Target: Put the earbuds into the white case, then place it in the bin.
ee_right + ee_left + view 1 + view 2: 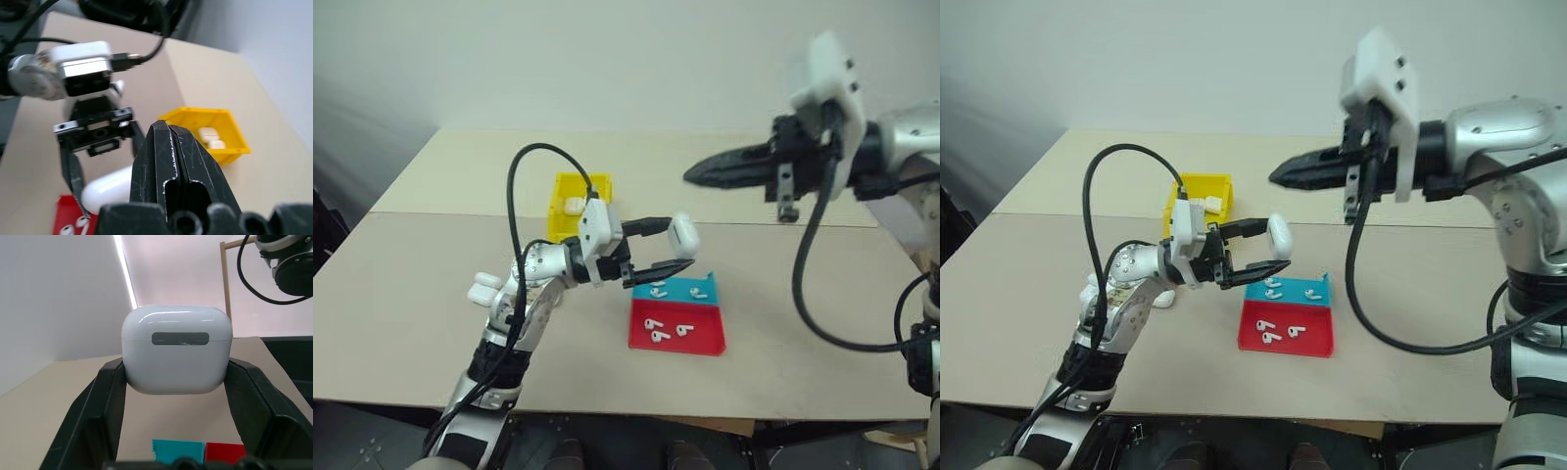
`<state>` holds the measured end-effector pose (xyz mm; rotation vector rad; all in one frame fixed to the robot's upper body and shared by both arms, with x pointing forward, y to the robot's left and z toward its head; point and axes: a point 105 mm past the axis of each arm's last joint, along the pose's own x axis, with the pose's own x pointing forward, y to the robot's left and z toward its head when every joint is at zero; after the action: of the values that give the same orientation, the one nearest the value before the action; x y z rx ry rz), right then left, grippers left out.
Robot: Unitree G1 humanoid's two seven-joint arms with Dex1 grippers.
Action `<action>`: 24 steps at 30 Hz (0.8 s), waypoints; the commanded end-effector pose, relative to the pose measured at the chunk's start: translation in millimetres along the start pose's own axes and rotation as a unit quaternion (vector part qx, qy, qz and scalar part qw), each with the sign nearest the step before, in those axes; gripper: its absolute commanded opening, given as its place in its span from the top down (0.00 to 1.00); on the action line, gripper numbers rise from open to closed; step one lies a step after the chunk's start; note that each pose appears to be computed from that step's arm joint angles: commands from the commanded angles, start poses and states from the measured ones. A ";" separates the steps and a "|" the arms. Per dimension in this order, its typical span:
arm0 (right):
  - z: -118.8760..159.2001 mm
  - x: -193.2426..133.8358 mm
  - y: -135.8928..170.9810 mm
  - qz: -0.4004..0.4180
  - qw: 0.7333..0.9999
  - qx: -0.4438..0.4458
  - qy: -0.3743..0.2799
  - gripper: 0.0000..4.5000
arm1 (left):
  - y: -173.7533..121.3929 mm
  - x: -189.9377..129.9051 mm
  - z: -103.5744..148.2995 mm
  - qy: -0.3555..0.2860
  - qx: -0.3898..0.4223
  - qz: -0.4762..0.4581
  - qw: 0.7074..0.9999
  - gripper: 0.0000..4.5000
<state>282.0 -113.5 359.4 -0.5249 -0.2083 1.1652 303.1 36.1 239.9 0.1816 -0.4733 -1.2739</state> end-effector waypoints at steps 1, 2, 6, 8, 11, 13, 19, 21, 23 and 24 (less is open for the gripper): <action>14.9 -22.9 -10.4 -0.075 0.995 -0.003 -0.070 0.99 | 23.6 -5.1 31.1 -0.034 0.037 0.100 0.994 0.39; 10.8 -26.2 -11.3 -0.092 0.993 0.009 -0.075 0.99 | 33.2 -5.9 33.0 -0.028 0.046 0.140 0.989 0.39; -15.9 -35.7 -7.3 -0.141 0.983 0.076 -0.092 0.99 | 91.3 -10.4 28.7 0.049 0.080 0.295 0.951 0.39; -34.8 -36.5 -0.5 -0.156 0.978 0.105 -0.087 0.99 | 120.7 -24.2 18.6 0.099 0.114 0.364 0.919 0.39; -56.3 -34.7 7.3 -0.171 0.973 0.136 -0.070 0.99 | 146.7 -38.7 0.6 0.150 0.109 0.440 0.879 0.39; -64.7 -34.6 10.1 -0.175 0.971 0.148 -0.061 0.99 | 153.6 -41.6 -13.6 0.182 0.108 0.453 0.866 0.39; -75.8 -36.0 10.1 -0.191 0.966 0.170 -0.045 0.99 | 158.1 -41.7 -41.9 0.224 0.109 0.457 0.854 0.39; -77.0 -35.1 10.8 -0.193 0.965 0.172 -0.041 0.99 | 160.0 -43.6 -52.6 0.246 0.100 0.464 0.845 0.39; -78.2 -33.8 11.9 -0.194 0.965 0.171 -0.035 1.00 | 163.1 -49.2 -62.6 0.273 0.094 0.472 0.833 0.23; -79.0 -33.0 12.8 -0.194 0.966 0.170 -0.032 1.00 | 163.4 -51.8 -68.0 0.286 0.090 0.471 0.830 0.18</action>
<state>298.3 -165.3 280.4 -0.0903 -0.1231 0.8096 462.4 123.7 219.5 0.3832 -0.0849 -0.1818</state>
